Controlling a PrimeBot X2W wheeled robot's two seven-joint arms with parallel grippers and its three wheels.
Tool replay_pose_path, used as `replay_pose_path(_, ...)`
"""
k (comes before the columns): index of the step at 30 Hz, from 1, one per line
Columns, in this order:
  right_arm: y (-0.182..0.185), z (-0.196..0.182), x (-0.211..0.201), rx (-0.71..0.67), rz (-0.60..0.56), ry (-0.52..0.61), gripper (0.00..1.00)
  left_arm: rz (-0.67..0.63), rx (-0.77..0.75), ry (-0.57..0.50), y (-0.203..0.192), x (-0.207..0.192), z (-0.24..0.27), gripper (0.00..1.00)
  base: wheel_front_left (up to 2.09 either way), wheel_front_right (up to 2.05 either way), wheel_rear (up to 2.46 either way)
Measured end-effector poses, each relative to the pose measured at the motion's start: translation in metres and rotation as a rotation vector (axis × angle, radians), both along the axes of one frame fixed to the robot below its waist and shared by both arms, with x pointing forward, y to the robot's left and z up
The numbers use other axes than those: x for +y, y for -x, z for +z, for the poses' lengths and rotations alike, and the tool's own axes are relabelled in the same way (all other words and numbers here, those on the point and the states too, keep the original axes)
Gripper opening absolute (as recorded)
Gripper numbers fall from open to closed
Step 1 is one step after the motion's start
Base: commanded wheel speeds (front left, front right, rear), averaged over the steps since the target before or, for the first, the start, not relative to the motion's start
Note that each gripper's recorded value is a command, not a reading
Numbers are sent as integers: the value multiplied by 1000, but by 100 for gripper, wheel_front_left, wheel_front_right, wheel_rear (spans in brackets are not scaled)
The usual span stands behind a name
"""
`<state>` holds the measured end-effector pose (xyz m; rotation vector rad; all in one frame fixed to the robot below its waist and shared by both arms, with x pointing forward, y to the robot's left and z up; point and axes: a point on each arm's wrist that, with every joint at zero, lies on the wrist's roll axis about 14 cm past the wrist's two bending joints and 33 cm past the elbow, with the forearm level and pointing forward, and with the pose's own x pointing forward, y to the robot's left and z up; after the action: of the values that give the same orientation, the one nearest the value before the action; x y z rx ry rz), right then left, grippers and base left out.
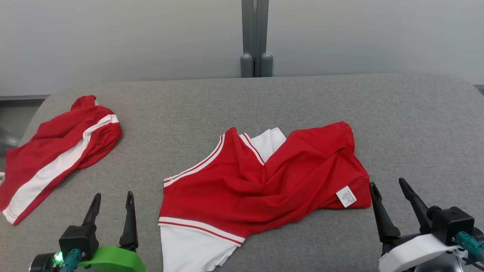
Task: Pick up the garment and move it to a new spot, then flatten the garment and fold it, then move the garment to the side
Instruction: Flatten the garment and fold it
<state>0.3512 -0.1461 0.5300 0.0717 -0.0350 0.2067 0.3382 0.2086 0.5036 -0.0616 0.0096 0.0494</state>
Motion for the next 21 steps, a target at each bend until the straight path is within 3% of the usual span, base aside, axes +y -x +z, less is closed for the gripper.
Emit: replay_pose_path(21,-3,-12,0,43,7,13,100,-33,73,28,7,-11,-24,100,0,0,0)
